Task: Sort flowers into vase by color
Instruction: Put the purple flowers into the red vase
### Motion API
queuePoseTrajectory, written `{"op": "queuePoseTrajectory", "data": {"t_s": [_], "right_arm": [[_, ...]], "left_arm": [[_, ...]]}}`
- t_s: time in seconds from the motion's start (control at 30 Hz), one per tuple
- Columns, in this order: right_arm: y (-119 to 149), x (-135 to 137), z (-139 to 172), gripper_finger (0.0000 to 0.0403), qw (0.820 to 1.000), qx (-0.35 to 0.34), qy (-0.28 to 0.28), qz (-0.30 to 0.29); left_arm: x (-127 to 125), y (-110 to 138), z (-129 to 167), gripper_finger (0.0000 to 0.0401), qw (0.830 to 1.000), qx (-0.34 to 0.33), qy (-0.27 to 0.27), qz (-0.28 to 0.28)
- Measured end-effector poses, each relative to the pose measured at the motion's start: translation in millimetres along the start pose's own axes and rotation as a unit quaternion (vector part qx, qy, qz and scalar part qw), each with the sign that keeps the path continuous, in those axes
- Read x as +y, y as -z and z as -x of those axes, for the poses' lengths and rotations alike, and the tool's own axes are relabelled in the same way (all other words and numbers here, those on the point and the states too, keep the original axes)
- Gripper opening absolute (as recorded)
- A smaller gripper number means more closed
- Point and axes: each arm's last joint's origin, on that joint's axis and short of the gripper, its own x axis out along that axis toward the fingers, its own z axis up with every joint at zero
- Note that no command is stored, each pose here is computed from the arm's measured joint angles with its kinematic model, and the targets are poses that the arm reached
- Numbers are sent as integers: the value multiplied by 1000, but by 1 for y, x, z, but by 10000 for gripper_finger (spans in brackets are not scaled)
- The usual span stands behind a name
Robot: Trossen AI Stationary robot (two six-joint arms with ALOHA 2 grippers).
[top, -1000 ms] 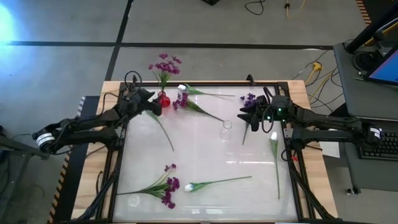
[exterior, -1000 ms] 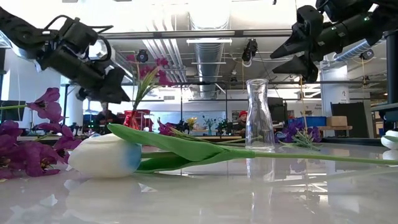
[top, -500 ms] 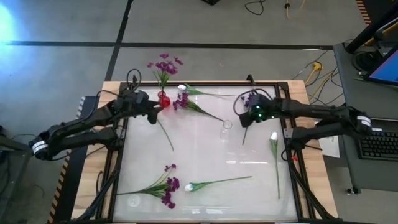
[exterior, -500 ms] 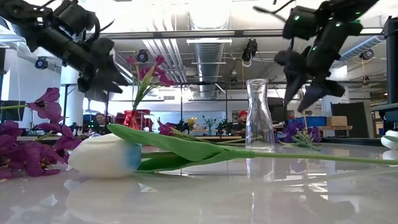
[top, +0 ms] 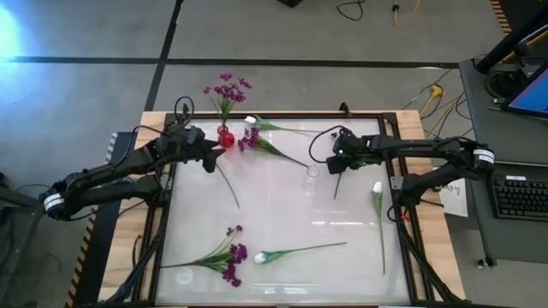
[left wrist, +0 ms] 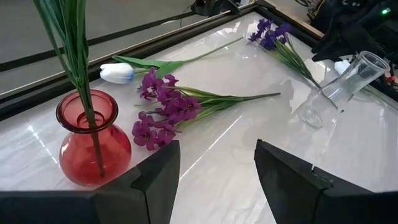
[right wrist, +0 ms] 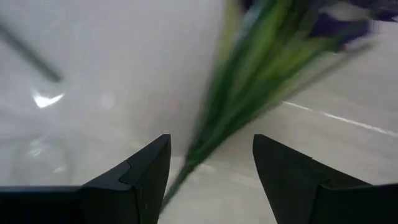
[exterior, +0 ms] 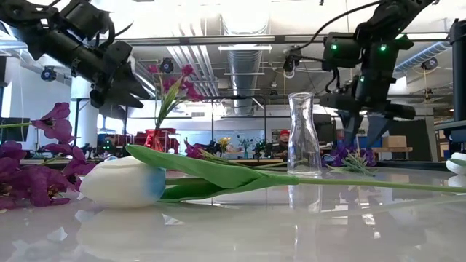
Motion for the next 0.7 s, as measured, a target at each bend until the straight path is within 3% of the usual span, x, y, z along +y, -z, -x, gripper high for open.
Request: {"op": "queuePoseTrajectory", "data": {"t_s": [0.1, 0.57, 0.7], "right_arm": [[2, -3, -1, 219, 1000, 2, 21, -16], [1, -2, -2, 220, 1000, 4, 16, -19], [1, -1, -3, 243, 1000, -2, 8, -22]], "left_arm": [[0, 0, 0, 194, 1000, 0, 0, 0], [1, 4, -2, 194, 1000, 10, -6, 5], [2, 4, -2, 194, 1000, 10, -7, 5]]}}
